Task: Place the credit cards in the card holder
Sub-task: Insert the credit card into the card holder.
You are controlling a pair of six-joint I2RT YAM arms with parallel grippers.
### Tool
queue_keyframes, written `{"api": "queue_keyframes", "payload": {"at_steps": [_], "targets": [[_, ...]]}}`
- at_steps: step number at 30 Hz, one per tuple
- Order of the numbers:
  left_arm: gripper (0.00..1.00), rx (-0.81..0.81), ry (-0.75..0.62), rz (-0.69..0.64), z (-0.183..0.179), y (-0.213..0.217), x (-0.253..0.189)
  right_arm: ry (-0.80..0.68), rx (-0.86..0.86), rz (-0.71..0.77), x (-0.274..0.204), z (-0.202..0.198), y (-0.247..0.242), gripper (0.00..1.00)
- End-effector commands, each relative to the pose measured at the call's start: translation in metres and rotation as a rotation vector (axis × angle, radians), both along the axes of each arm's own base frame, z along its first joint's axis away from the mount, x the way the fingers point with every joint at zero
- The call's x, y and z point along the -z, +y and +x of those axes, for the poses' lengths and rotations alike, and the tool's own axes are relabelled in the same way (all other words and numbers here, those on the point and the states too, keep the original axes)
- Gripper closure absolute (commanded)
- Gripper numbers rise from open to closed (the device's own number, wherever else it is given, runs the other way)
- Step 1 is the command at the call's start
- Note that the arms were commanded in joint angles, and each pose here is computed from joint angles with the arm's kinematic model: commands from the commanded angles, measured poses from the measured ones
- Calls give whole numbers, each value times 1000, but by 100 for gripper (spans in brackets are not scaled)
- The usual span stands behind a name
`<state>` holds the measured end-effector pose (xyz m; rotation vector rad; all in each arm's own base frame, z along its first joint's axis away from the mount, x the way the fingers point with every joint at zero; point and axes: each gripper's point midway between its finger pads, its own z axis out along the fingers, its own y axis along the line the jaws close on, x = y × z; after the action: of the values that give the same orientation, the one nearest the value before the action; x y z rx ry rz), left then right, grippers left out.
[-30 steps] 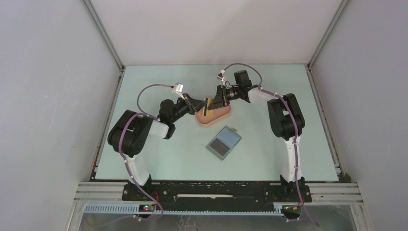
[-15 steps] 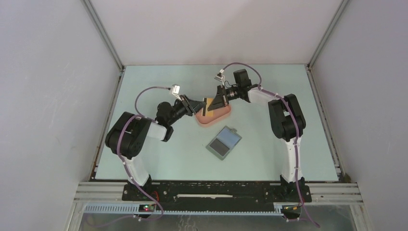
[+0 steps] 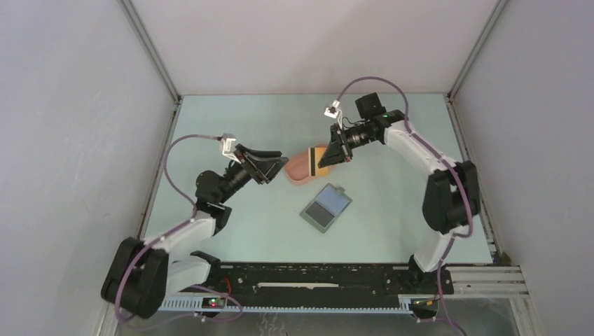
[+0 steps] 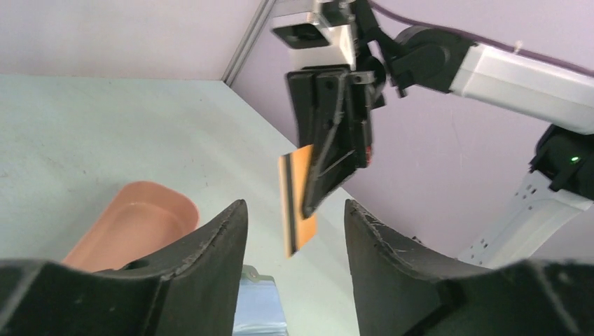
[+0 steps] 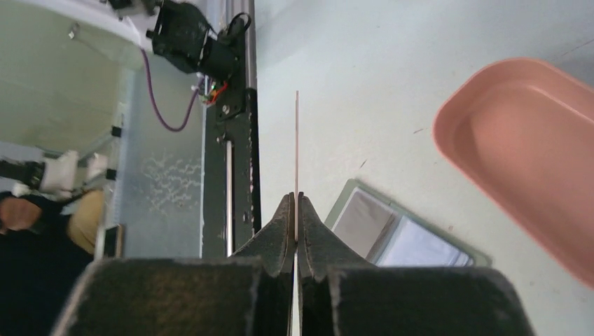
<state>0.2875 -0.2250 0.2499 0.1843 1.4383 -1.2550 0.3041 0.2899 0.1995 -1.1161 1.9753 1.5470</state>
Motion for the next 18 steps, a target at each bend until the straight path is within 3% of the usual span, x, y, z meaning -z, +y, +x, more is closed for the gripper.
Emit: {"api": "queue_keyframes", "payload": {"at_steps": [1,7,11,18], "targets": [[38,-3,-67,125,-31,5,-1,-193,-45,-24,-29,-42,-25,100],[22,17,-162,172,-70,0,-23,-370,-32,-37,-49,-73,-46,100],[15,165,-217,146,-101,-23,-30,-436,-60,2,-55,-95,-52,100],[17,242,-345,248,-125,-69,-12,-469,-133,73,-45,-120,-48,100]]}}
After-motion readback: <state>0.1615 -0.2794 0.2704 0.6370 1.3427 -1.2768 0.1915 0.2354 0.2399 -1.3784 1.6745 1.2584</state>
